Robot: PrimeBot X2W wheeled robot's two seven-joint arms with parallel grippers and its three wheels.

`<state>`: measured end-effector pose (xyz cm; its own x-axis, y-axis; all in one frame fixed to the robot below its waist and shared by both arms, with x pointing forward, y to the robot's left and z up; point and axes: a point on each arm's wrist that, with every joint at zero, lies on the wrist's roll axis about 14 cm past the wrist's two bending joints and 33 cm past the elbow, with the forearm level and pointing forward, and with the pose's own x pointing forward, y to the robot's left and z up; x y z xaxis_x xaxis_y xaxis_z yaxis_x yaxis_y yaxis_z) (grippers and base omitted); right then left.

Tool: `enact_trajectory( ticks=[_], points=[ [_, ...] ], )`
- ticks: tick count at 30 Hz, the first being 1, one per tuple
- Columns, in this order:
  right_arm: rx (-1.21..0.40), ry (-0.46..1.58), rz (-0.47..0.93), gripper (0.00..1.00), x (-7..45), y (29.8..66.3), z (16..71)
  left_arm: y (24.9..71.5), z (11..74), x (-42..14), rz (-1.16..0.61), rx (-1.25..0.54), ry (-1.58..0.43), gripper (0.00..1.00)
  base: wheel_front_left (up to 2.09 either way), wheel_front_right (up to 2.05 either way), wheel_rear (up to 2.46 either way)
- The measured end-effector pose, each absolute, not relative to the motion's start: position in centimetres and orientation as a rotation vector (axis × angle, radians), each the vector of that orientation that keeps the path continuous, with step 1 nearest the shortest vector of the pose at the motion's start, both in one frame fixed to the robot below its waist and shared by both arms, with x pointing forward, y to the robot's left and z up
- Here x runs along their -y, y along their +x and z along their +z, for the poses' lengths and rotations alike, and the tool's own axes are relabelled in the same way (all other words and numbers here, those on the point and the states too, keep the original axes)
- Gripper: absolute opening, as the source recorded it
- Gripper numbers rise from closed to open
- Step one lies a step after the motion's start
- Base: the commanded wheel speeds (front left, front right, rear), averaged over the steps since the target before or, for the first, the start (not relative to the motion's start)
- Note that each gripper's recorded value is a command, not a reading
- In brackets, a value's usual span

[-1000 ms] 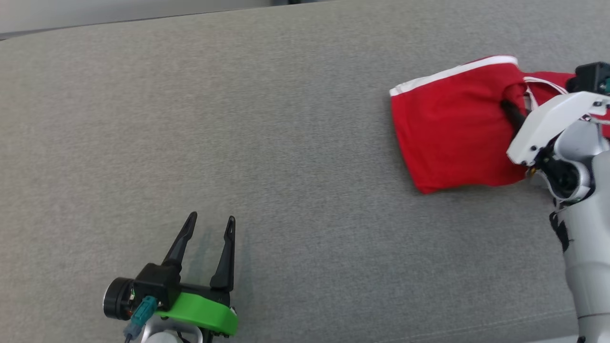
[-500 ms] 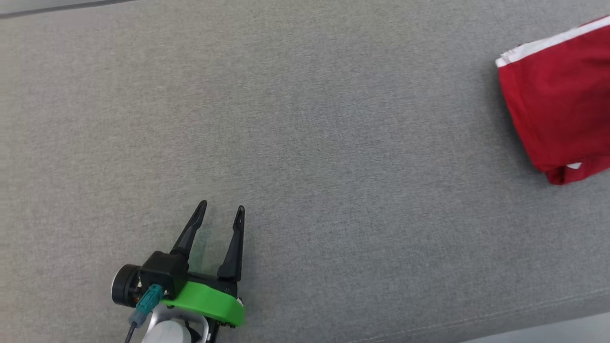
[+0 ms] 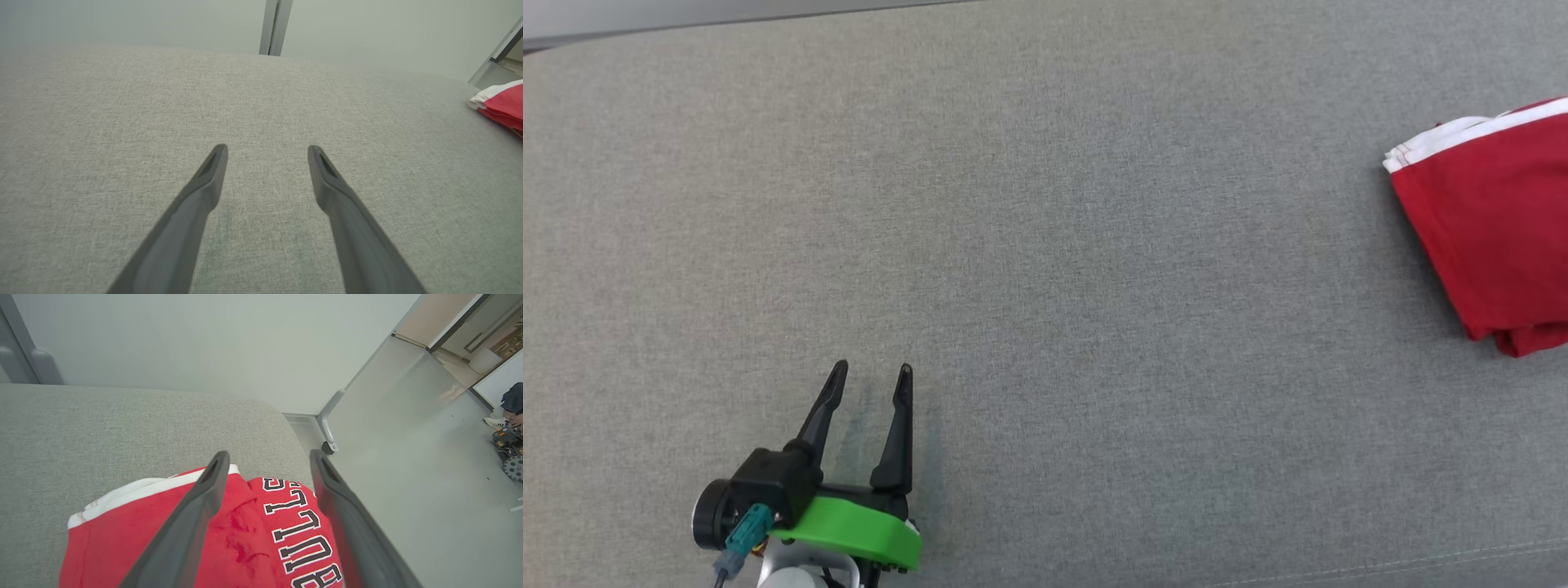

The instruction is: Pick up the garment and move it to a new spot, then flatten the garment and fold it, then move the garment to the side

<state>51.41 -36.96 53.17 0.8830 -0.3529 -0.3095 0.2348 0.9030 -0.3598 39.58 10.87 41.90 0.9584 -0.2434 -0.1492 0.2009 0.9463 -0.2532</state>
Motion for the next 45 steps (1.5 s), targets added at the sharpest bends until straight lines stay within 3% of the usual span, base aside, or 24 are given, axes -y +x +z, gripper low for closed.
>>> enact_trajectory(
  ticks=[8, 14, 23, 31, 37, 38, 45],
  points=[
    [-0.146, -0.289, -0.171, 1.0, 32.3, 47.8, 55.8, 37.2, 44.0, -13.0, -0.145, -0.128, -0.228, 1.0, 0.0, 0.0, 0.0],
    [-0.007, -0.216, -0.104, 1.0, 28.6, 42.4, 55.0, 34.7, 45.1, -15.1, -0.076, -0.098, -0.185, 1.0, 0.0, 0.0, 0.0],
    [0.019, -0.09, -0.059, 1.0, 23.8, 35.9, 49.8, 33.0, 47.1, -17.4, -0.023, -0.028, -0.139, 1.0, 0.0, 0.0, 0.0],
    [-0.036, -0.037, 0.007, 1.0, 20.5, 34.2, 47.1, 33.1, 47.8, -17.1, -0.04, -0.003, -0.142, 1.0, 0.0, 0.0, 0.0],
    [-0.005, -0.031, 0.025, 1.0, 19.7, 34.5, 48.0, 33.1, 47.9, -16.5, -0.054, -0.002, -0.159, 1.0, 0.0, 0.0, 0.0],
    [0.007, -0.032, 0.029, 0.0, 19.6, 34.5, 48.4, 33.0, 47.9, -16.4, -0.055, -0.003, -0.166, 0.0, 0.0, 0.0, 0.0],
    [-0.061, 0.031, 0.006, 0.0, 19.8, 34.1, 46.5, 32.6, 46.2, -16.5, -0.037, -0.068, -0.217, 0.0, 0.0, 0.0, 0.0]
  ],
)
